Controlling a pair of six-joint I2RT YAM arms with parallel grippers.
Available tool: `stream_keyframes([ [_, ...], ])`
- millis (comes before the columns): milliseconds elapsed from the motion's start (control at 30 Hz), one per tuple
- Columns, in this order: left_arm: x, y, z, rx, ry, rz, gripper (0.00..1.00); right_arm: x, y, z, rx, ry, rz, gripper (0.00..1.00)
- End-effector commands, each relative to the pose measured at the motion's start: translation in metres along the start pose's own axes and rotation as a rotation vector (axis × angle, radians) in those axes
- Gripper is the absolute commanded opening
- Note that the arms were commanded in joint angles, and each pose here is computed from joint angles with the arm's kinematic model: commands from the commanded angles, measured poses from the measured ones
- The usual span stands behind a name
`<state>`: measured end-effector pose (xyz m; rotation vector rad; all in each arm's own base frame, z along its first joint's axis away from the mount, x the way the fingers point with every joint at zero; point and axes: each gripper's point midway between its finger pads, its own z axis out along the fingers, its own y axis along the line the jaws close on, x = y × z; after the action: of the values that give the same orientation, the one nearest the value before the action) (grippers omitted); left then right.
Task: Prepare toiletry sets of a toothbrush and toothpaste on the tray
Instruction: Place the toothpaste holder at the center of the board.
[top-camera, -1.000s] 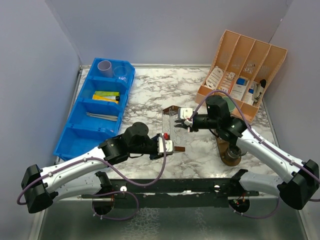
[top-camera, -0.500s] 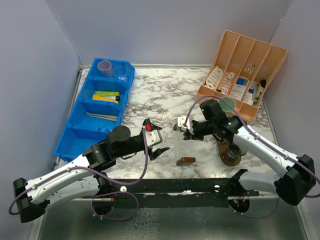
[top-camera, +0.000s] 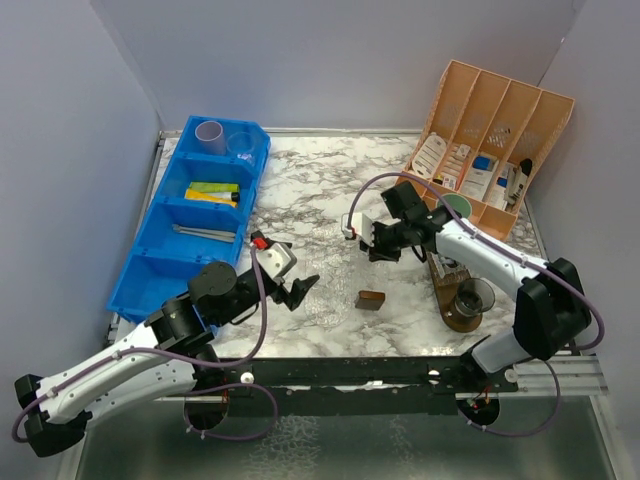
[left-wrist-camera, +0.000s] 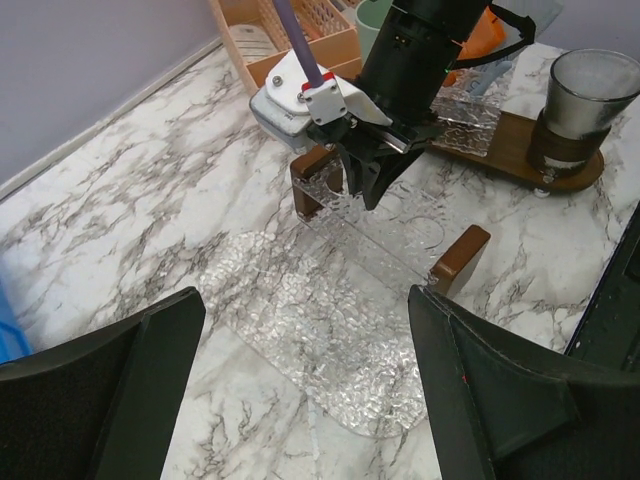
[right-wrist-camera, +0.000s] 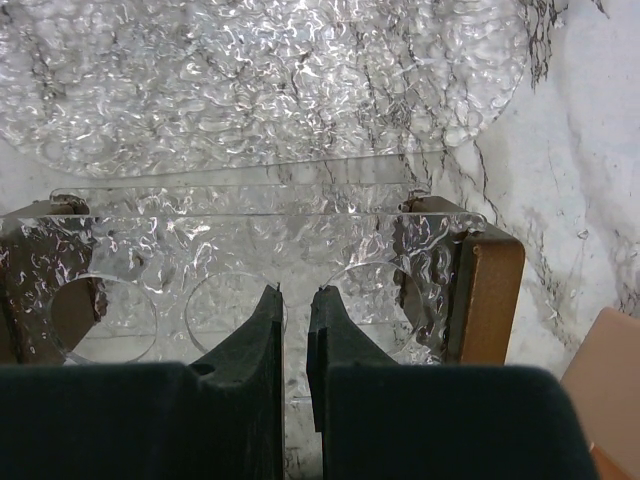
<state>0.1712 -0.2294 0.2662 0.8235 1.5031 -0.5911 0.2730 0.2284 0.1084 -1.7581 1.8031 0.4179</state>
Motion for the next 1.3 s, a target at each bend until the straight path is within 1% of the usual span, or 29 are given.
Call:
stream_keyframes([
  [0,0.005,0.007,-0.01,-0.054,0.003,-0.056,0.86,-0.013,-0.032,0.003,0.072,-0.038,-0.092,0.01],
  [267,0.005,0.013,-0.021,-0.081,0.011,-0.061,0.87,-0.012,-0.036,0.02,0.019,-0.074,-0.157,0.01],
  [633,0.006,0.02,-0.028,-0.115,-0.001,-0.063,0.87,0.0,-0.033,0.03,-0.008,-0.045,-0.171,0.01],
  [667,0.006,0.02,-0.028,-0.115,-0.003,-0.063,0.87,0.001,-0.032,0.031,-0.01,-0.044,-0.168,0.02],
  [833,0.005,0.02,-0.028,-0.113,0.001,-0.058,0.87,0.007,-0.03,0.032,-0.01,-0.018,-0.121,0.21],
  [900,0.006,0.02,-0.028,-0.117,0.003,-0.06,0.87,0.007,-0.032,0.03,0.004,-0.011,-0.106,0.25],
  [1100,0.008,0.02,-0.025,-0.116,0.004,-0.06,0.88,-0.007,-0.039,0.017,0.054,-0.042,-0.066,0.32],
  [1200,0.01,0.018,-0.022,-0.111,0.014,-0.062,0.88,-0.022,-0.046,0.0,0.106,-0.075,-0.04,0.33],
  [1267,0.011,0.018,-0.021,-0.11,0.02,-0.067,0.88,-0.034,-0.055,-0.018,0.176,-0.104,-0.006,0.34],
])
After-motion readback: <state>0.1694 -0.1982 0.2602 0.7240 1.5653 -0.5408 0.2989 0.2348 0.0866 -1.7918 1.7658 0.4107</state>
